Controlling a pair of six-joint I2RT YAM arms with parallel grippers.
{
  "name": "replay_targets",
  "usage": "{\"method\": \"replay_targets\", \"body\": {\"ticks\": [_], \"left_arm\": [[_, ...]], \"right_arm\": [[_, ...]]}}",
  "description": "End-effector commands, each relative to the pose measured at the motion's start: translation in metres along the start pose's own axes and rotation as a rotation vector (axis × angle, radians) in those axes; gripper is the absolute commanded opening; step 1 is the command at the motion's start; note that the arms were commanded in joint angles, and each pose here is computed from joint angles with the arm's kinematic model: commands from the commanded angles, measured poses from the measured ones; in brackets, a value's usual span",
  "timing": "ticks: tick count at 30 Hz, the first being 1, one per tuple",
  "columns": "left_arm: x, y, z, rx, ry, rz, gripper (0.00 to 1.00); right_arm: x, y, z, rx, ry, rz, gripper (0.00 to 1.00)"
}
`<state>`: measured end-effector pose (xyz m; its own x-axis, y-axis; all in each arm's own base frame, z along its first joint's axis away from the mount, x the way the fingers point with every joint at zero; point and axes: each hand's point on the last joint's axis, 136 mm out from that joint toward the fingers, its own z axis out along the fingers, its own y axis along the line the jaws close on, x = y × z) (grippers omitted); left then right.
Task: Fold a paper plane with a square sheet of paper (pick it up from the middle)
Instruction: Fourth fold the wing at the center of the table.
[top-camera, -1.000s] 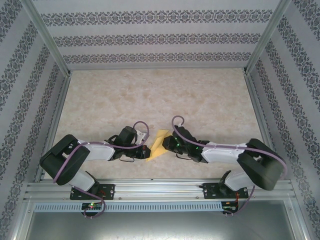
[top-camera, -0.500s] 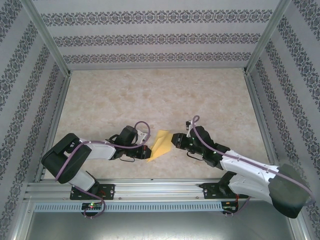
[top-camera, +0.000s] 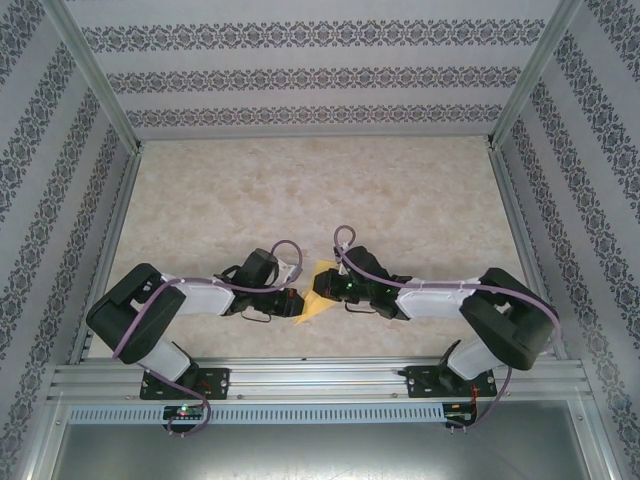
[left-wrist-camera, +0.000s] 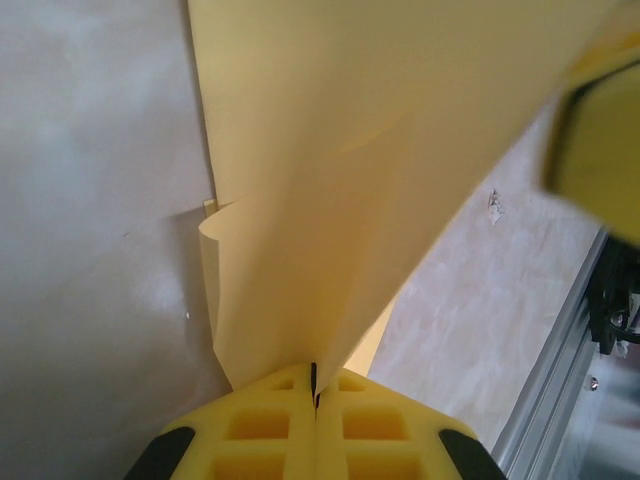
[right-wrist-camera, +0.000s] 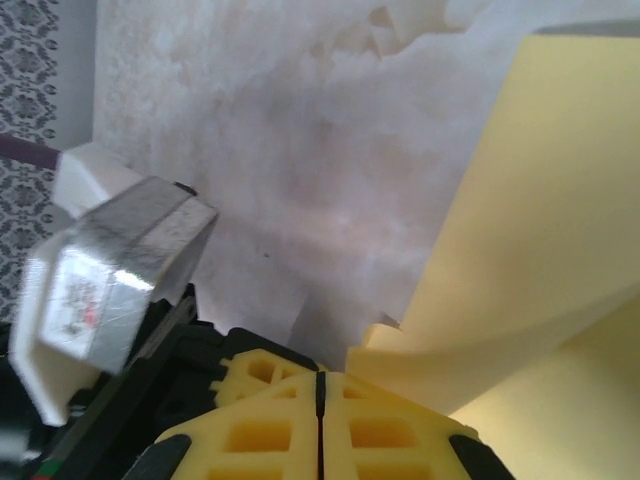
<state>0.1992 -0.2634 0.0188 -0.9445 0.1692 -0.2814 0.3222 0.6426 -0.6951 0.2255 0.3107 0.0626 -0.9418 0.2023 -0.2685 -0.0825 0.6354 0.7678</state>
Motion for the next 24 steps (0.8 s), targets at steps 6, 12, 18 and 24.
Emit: {"method": "replay_targets", "body": {"ticks": [6, 12, 18, 24], "left_arm": [[0.017, 0.013, 0.009, -0.027, 0.103, -0.1, 0.0], [0.021, 0.015, 0.016, -0.027, 0.151, -0.155, 0.0], [0.026, 0.023, 0.019, -0.049, 0.17, -0.202, 0.0], [0.031, 0.031, 0.022, -0.079, 0.194, -0.251, 0.0]], "right_arm": [[-0.016, -0.019, 0.007, 0.044, -0.071, 0.072, 0.09], [-0.02, -0.031, 0.009, 0.09, -0.053, 0.068, 0.1], [-0.022, -0.033, 0.015, 0.064, -0.032, 0.08, 0.11], [-0.025, -0.036, 0.009, 0.09, -0.035, 0.068, 0.13]]}}
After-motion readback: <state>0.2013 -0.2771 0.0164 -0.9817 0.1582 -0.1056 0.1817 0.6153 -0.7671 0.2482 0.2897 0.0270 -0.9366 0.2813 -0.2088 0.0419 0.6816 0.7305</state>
